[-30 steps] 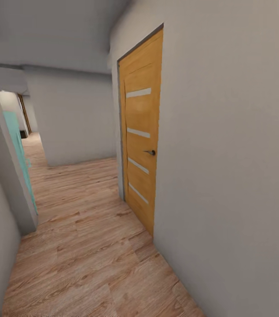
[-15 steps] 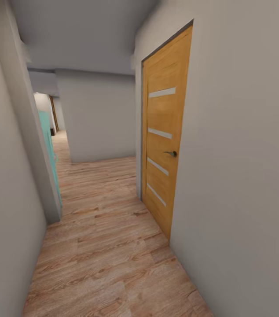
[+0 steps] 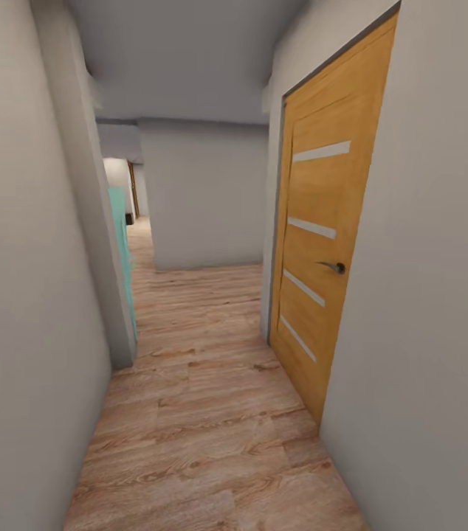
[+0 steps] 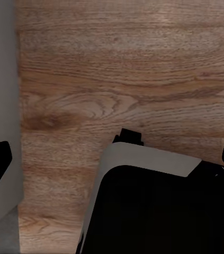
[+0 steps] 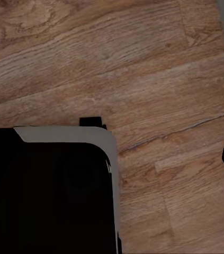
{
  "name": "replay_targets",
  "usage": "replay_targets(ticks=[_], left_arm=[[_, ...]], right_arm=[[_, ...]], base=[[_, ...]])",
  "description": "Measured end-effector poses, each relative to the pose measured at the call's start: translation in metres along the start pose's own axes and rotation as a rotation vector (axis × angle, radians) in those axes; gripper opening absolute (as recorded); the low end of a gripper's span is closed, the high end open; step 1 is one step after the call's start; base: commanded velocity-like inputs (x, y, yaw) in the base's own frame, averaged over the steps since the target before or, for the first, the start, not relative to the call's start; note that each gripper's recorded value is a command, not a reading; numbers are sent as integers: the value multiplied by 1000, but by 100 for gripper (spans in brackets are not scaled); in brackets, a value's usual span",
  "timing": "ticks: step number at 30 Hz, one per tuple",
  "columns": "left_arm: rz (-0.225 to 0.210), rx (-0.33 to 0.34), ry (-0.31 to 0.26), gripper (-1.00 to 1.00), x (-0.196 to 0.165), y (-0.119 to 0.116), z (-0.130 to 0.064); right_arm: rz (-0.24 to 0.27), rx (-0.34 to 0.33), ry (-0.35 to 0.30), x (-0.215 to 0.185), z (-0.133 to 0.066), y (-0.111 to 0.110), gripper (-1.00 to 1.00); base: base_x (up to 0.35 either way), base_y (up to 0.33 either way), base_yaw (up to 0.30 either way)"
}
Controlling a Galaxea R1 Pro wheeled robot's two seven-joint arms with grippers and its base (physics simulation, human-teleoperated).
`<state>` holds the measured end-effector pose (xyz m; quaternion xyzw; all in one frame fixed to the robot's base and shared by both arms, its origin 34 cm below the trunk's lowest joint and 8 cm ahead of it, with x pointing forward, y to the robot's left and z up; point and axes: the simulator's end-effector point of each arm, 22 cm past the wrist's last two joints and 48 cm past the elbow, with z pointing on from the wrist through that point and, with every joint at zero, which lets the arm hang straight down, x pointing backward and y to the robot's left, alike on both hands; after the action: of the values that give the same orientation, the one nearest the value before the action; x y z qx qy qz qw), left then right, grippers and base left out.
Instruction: Move the two storage containers from the living room to the garage. In the garage, place one container on the floor and stack the other container on top of it (either order is fine).
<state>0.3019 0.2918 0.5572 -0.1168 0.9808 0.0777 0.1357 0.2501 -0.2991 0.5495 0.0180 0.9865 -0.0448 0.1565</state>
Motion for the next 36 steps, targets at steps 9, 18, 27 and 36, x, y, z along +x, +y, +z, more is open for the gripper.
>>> replay_targets(ticks=[9,18,27,36], left_arm=[[1,1,1,100,0,0,0],[2,2,3,100,1,0,0],[4,4,6,100,1,-1,0],[5,4,9,100,2,-1,0]], right_arm=[[2,2,-7,-1,0,-1,100],[5,1,-7,-2,0,-2,100],[6,1,-7,-1,0,-2,100],[-38,-14,-9,-2,0,1,100]], base=[[320,0,300],[321,-6,256],[321,-96,29],[320,-145,1]])
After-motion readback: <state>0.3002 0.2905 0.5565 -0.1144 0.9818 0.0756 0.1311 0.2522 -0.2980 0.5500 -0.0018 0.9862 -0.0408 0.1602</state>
